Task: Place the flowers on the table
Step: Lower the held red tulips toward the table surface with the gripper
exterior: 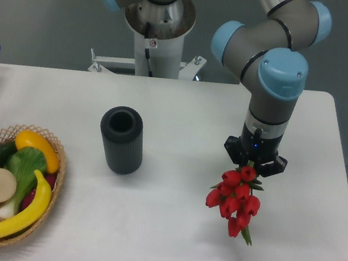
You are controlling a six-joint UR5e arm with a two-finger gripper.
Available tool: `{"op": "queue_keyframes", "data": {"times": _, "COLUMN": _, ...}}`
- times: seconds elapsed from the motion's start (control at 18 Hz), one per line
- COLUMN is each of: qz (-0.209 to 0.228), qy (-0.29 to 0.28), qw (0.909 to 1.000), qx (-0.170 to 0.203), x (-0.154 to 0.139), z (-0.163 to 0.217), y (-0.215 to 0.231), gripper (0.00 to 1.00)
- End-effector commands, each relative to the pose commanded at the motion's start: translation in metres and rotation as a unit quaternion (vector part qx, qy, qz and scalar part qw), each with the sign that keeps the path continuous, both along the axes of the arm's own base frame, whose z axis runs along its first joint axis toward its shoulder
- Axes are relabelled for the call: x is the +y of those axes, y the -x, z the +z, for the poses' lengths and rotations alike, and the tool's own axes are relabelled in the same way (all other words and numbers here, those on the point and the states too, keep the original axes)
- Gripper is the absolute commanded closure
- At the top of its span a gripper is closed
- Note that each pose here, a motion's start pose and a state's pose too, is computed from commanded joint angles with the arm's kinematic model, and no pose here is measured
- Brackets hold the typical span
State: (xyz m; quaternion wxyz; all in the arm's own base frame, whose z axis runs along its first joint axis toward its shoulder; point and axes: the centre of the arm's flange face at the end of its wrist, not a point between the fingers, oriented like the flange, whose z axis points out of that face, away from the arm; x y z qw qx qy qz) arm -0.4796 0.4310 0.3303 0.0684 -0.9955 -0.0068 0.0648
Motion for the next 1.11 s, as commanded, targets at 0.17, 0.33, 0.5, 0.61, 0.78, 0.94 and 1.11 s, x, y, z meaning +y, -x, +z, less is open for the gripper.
{"op": "queue_keyframes", "data": {"times": 0.17, "qz": -0.006, "qy": 0.01, "qw": 0.9999, "qx": -0.002, "x": 0.008, "z": -0.01, "y": -0.001, "gripper": 0.93}}
{"op": "queue_keyframes", "data": {"times": 0.33, "qz": -0.004, "qy": 0.015, "qw": 0.9998, "qx": -0.009, "x": 0.009, "z": -0.02, "y": -0.006, "gripper": 0.91}}
{"op": "queue_keyframes", "data": {"times": 0.5, "qz": -0.004, "qy": 0.019, "qw": 0.9997, "qx": -0.015, "x": 0.008, "z": -0.027, "y": -0.008, "gripper": 0.89}}
{"op": "queue_keyframes", "data": {"times": 0.61, "qz": -0.003, "qy": 0.023, "qw": 0.9995, "qx": -0.02, "x": 0.008, "z": -0.034, "y": -0.006, "gripper": 0.88}}
{"op": "queue_keyframes", "data": {"times": 0.78, "qz": -0.009, "qy": 0.028, "qw": 0.9992, "qx": -0.028, "x": 0.016, "z": -0.047, "y": -0.009, "gripper": 0.83}}
{"op": "queue_keyframes", "data": {"times": 0.94, "qz": -0.007, "qy": 0.029, "qw": 0.9991, "qx": -0.031, "x": 0.017, "z": -0.051, "y": -0.008, "gripper": 0.66}}
{"op": "queue_keyframes", "data": {"times": 1.11, "qz": -0.008, "qy": 0.029, "qw": 0.9989, "qx": -0.037, "x": 0.019, "z": -0.056, "y": -0.01, "gripper": 0.18}}
